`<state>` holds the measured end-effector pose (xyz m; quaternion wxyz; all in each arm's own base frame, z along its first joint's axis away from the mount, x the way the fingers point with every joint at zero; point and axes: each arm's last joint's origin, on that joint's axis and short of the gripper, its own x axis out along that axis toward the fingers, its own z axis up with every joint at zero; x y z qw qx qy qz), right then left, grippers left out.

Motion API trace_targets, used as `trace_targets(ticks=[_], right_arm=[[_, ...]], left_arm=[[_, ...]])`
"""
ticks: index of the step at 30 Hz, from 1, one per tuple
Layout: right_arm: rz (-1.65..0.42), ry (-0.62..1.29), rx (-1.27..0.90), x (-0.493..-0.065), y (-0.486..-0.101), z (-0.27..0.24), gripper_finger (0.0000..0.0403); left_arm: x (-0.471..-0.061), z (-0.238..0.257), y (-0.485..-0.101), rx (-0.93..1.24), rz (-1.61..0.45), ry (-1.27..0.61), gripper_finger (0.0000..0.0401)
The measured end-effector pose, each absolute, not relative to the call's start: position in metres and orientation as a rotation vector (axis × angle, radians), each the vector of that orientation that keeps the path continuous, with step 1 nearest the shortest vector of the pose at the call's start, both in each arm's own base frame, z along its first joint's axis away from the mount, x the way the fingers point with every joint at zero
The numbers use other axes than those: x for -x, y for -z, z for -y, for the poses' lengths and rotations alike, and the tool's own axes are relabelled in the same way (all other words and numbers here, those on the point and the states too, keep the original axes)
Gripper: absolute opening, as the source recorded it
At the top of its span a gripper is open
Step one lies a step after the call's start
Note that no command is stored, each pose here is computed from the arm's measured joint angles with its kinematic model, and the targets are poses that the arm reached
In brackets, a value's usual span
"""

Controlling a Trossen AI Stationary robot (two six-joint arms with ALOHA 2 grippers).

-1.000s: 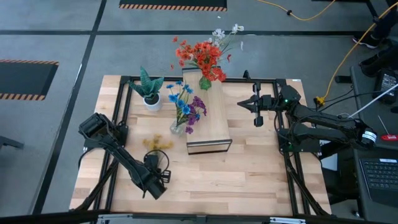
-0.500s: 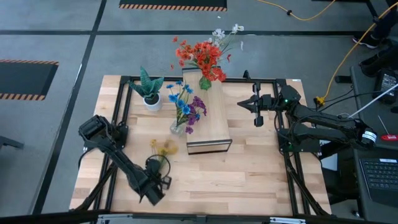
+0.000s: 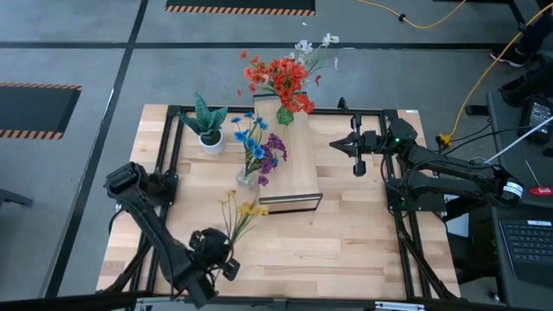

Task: Pick and place flowers into a vace then onto a shelf
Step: Put the yellow flowers into the transparent vase

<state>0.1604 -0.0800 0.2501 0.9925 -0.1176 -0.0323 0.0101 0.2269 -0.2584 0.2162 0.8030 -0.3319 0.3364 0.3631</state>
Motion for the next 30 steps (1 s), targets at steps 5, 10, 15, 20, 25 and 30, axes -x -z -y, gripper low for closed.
trace_targets(ticks=[5,10,15,20,25,30], right_arm=[[0.065,-0.02,0.236,-0.16,-0.25,0.08,0.0012],[0.065,-0.021,0.231,-0.16,-0.25,0.08,0.0012],[0.065,-0.02,0.241,-0.16,-0.25,0.08,0.0012],[0.067,-0.019,0.255,-0.16,-0.25,0.08,0.0012],[0.072,-0.019,0.26,-0.16,-0.251,0.08,0.0012],[0.082,-0.018,0.267,-0.16,-0.252,0.08,0.0012]], left_arm=[[-0.229,0.257,-0.233,0.566,-0.619,-0.744,0.0007],[-0.229,0.253,-0.237,0.403,-0.529,-0.713,0.0007],[-0.223,0.248,-0.25,0.322,-0.489,-0.688,0.0007],[-0.214,0.24,-0.27,0.235,-0.388,-0.66,0.0007],[-0.208,0.228,-0.287,0.18,-0.357,-0.651,0.0007],[-0.205,0.214,-0.297,0.108,-0.329,-0.681,0.0007]])
